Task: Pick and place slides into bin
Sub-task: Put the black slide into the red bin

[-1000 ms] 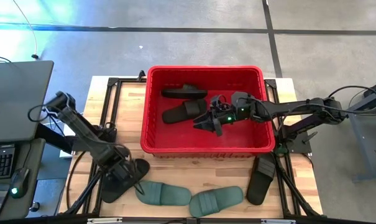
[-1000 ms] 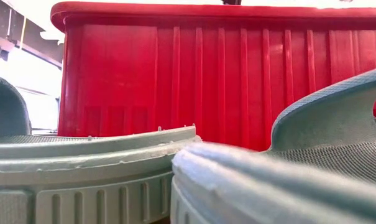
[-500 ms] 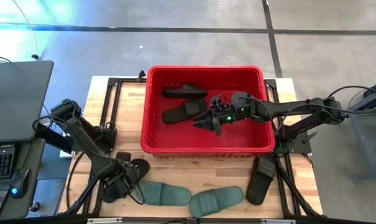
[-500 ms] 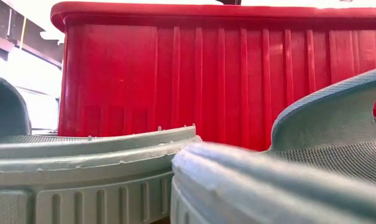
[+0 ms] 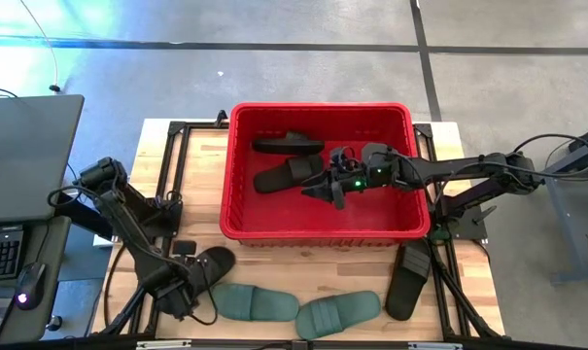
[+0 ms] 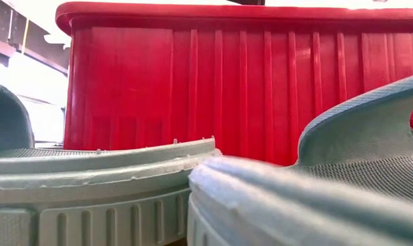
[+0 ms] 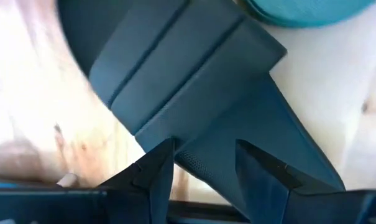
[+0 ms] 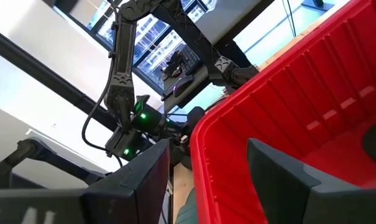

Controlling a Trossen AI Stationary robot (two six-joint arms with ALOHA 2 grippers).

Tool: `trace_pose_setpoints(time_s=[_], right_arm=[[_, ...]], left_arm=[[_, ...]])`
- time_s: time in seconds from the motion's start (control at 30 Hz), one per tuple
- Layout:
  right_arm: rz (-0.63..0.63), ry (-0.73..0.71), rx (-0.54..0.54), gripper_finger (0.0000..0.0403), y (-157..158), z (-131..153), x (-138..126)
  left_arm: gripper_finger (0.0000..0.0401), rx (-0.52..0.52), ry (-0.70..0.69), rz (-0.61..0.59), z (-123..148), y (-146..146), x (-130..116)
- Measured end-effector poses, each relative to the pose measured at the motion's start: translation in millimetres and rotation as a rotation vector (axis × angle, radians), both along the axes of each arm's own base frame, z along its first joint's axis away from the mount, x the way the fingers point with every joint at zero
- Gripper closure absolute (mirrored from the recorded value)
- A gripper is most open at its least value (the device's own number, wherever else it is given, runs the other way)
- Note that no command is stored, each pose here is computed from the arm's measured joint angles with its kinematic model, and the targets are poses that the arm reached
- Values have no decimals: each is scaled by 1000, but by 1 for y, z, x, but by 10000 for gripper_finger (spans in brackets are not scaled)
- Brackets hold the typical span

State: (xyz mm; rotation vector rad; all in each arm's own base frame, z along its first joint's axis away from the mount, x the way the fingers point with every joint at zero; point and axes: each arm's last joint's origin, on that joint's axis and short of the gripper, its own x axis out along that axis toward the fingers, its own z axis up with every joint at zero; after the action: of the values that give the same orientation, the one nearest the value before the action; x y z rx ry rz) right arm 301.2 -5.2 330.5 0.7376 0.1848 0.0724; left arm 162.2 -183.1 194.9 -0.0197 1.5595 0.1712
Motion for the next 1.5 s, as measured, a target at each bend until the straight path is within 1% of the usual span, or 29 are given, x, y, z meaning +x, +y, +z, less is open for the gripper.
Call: trace_pose_setpoints(time_s=[0.13, 0.5, 0.63, 0.87, 1.0, 1.13, 1.2, 1.3, 1.4, 1.5], right_arm=[[-2, 1, 9, 199, 0, 0, 0], [-4, 1, 10, 199, 0, 0, 0], [-3, 1, 10, 199, 0, 0, 0], [-3, 1, 10, 199, 0, 0, 0], [-3, 1, 10, 199, 0, 0, 0], [-2, 1, 10, 199, 0, 0, 0], [-2, 1, 10, 199, 0, 0, 0], [0, 1, 11, 199, 0, 0, 0], [0, 1, 11, 199, 0, 0, 0], [0, 0, 11, 199, 0, 0, 0]], left_arm=[[247, 61, -44, -3, 0, 3, 1], [247, 182, -157, 8, 1, 8, 3], [247, 226, -211, 33, 0, 8, 5], [247, 265, -166, 47, -21, 1, 11], [247, 299, -198, 91, -27, -1, 13], [247, 305, -204, 122, -26, 2, 16], [247, 316, -210, 122, -23, 2, 17], [247, 329, -254, 120, -17, -1, 21], [247, 321, -273, 125, -9, -3, 26], [247, 318, -276, 126, -8, -4, 26]])
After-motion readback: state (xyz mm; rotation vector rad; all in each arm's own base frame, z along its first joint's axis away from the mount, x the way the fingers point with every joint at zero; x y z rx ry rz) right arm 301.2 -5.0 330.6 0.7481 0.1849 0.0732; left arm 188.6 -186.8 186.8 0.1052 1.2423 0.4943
